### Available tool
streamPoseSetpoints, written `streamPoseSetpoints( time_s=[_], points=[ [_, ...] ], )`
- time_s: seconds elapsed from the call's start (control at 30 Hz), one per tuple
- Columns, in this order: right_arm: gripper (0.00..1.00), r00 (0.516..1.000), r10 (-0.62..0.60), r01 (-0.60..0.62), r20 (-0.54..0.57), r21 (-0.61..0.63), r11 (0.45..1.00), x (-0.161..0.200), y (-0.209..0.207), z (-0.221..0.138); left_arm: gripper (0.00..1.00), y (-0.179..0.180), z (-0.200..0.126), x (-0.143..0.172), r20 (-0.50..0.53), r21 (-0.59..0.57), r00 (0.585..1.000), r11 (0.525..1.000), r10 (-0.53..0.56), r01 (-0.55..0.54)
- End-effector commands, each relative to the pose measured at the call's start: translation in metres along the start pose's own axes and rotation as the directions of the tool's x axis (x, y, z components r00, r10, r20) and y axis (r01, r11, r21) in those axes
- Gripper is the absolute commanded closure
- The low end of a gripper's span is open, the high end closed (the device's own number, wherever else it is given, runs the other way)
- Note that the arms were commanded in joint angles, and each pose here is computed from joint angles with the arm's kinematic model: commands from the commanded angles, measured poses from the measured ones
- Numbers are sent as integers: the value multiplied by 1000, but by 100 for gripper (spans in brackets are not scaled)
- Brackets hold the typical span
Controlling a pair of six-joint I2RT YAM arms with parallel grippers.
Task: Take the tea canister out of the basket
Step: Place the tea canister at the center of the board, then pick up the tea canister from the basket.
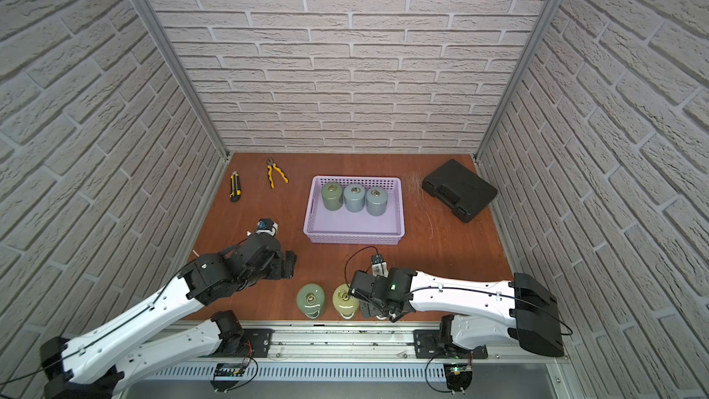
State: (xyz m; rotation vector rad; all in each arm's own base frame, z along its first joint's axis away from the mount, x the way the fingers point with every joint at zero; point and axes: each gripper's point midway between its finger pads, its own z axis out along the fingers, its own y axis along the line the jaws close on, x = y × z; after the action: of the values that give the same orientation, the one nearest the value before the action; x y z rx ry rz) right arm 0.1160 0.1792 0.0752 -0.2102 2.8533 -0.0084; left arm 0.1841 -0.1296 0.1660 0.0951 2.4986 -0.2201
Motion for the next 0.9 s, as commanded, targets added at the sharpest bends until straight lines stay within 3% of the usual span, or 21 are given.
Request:
streamPoseSetpoints(
  time_s=[0.0,0.43,0.87],
  points=[
    [0,999,3,-3,34,2,1000,-7,1,-9,2,0,-2,-5,19,4,1000,1000,-6,6],
    [0,992,-29,26,125,24,999,-32,-3,-36,2,-6,1,-13,40,20,999,1000,2,-3],
    [0,974,-23,29,227,-21,999,-90,-11,-72,2,-13,3,-23,60,29,998,1000,9,-10]
  ],
)
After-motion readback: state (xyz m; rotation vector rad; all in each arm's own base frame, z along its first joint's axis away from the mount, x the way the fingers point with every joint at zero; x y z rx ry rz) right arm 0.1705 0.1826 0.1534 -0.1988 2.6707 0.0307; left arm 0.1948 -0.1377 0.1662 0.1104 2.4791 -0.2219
